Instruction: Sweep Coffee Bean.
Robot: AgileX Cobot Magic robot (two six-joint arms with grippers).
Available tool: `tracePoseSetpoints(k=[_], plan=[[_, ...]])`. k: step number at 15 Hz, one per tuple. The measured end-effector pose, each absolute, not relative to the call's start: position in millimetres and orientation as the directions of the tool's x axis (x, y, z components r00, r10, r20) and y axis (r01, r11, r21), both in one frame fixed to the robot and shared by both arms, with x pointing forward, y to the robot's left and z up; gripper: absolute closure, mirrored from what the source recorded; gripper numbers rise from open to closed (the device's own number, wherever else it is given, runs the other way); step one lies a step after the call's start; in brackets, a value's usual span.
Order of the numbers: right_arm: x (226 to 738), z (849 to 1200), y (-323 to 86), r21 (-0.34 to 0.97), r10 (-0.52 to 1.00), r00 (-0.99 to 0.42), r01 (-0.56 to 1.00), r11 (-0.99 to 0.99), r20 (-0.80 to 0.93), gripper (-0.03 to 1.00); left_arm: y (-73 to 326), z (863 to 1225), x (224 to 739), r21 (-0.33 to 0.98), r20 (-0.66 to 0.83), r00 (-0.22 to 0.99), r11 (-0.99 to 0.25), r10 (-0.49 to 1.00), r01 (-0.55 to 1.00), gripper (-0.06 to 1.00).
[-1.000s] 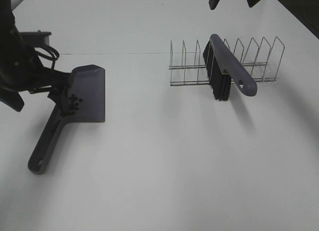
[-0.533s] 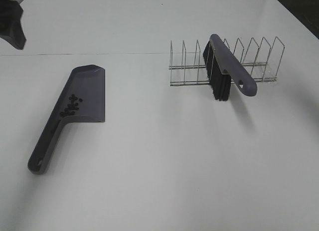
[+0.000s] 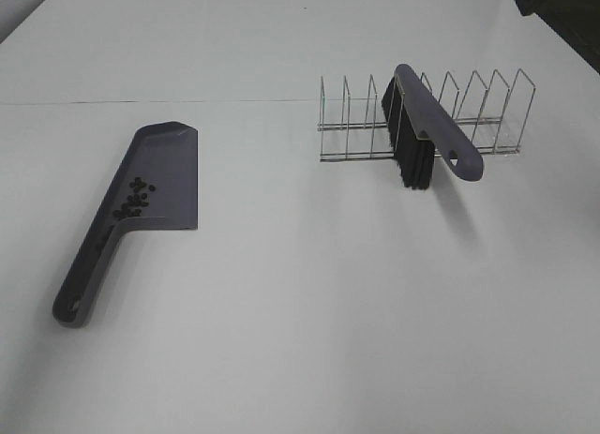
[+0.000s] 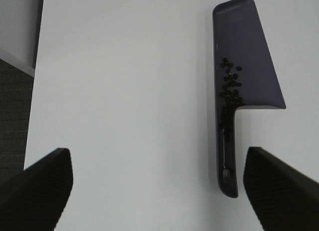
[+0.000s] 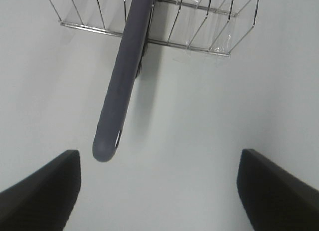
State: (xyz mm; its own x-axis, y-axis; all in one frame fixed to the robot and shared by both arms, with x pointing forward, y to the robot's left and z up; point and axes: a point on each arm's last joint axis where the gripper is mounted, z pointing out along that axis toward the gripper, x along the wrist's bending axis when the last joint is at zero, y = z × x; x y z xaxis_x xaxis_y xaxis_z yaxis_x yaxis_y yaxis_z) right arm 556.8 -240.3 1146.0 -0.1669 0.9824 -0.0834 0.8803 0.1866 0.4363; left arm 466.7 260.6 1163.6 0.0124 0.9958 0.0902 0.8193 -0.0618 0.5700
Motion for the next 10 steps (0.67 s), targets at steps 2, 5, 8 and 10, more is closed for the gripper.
tracePoseSetpoints(k=[2, 5, 8, 10], plan=[[537.9, 1145.2, -244.1, 0.429, 0.982, -0.168, 0.884, 0.187, -0.082, 0.24, 263.6, 1166.0, 452.0, 0.588, 0.075, 0.013, -0.055, 0.997, 0.807, 0.09], [492.8, 1132.1, -253.1, 0.396, 0.984, -0.162, 0.901, 0.178, -0.074, 0.24, 269.6, 1149.7, 416.7, 0.617, 0.049, 0.051, -0.071, 0.997, 0.784, 0.09], [453.0, 1107.6, -260.2, 0.399, 0.986, -0.158, 0.901, 0.168, -0.057, 0.24, 278.9, 1122.3, 378.1, 0.644, 0.044, 0.07, -0.082, 0.997, 0.76, 0.09], [421.5, 1078.0, -266.7, 0.362, 0.985, -0.16, 0.916, 0.17, -0.057, 0.24, 286.3, 1096.6, 350.2, 0.64, 0.046, 0.072, -0.085, 0.996, 0.764, 0.09]])
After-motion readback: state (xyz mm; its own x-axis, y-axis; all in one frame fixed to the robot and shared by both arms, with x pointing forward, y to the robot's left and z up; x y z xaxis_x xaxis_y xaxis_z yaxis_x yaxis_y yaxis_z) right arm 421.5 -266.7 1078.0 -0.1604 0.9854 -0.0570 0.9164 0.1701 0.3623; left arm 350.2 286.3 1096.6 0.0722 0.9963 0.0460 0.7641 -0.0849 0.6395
